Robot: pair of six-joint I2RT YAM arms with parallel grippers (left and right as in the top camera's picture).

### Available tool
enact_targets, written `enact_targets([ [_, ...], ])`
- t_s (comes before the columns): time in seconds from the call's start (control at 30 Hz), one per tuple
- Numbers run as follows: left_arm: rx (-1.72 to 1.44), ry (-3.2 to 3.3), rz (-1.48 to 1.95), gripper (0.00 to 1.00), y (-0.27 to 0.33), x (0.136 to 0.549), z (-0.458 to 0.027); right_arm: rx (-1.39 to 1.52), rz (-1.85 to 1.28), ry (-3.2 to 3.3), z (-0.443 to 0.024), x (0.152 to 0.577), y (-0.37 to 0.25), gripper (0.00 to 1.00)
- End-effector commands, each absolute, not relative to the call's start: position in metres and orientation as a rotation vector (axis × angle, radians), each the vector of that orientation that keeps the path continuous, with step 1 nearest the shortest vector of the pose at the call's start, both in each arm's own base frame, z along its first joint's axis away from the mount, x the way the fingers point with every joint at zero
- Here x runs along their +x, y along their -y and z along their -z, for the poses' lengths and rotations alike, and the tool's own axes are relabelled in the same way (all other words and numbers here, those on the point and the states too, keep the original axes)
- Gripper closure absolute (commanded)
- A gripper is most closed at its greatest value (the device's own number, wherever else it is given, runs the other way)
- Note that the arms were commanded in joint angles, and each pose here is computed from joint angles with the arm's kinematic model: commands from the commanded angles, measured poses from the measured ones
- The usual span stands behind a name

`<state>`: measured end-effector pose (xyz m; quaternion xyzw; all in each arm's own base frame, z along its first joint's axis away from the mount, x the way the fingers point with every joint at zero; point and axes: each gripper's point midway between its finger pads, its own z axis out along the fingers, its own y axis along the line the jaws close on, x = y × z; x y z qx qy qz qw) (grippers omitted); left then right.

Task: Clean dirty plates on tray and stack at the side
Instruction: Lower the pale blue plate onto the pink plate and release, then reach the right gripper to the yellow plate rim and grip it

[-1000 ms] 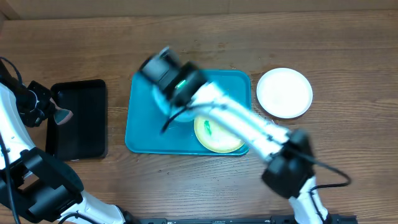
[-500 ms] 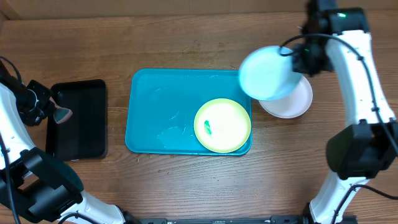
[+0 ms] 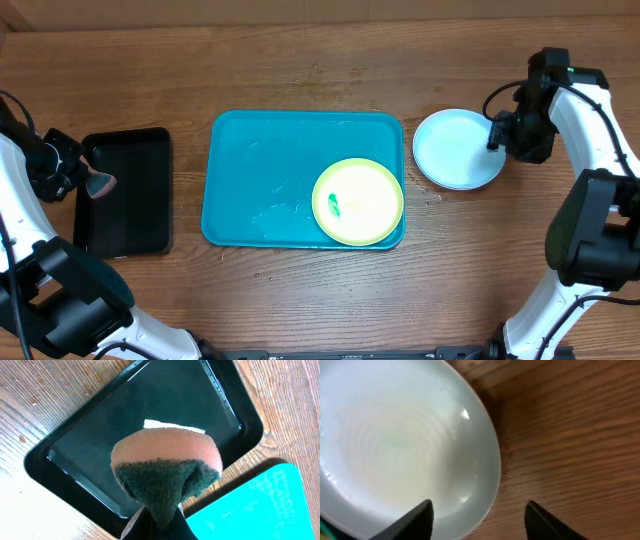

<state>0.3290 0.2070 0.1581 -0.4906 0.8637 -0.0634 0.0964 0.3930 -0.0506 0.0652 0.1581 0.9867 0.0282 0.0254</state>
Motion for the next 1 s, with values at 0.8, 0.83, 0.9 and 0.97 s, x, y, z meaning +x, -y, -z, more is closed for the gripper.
enact_targets([
  [0.8,-1.466,-2.558,0.207,0.96,-0.205,0.329,-0.156,-0.613,-0.176,-3.019,-0.035,0.361,-0.155,0.51],
  [0.83,-1.466,-2.558,0.207,0.96,-0.205,0.329,-0.156,-0.613,-0.176,-3.019,-0.034,0.36,-0.155,0.52],
  [0.9,-1.466,-2.558,0.207,0.96,-0.205,0.329,-0.156,-0.614,-0.201,-3.023,-0.034,0.358,-0.157,0.55],
  [0.97,-1.466,-2.558,0.207,0.96,-0.205,0.329,-0.156,-0.616,-0.25,-3.03,-0.035,0.355,-0.162,0.55],
])
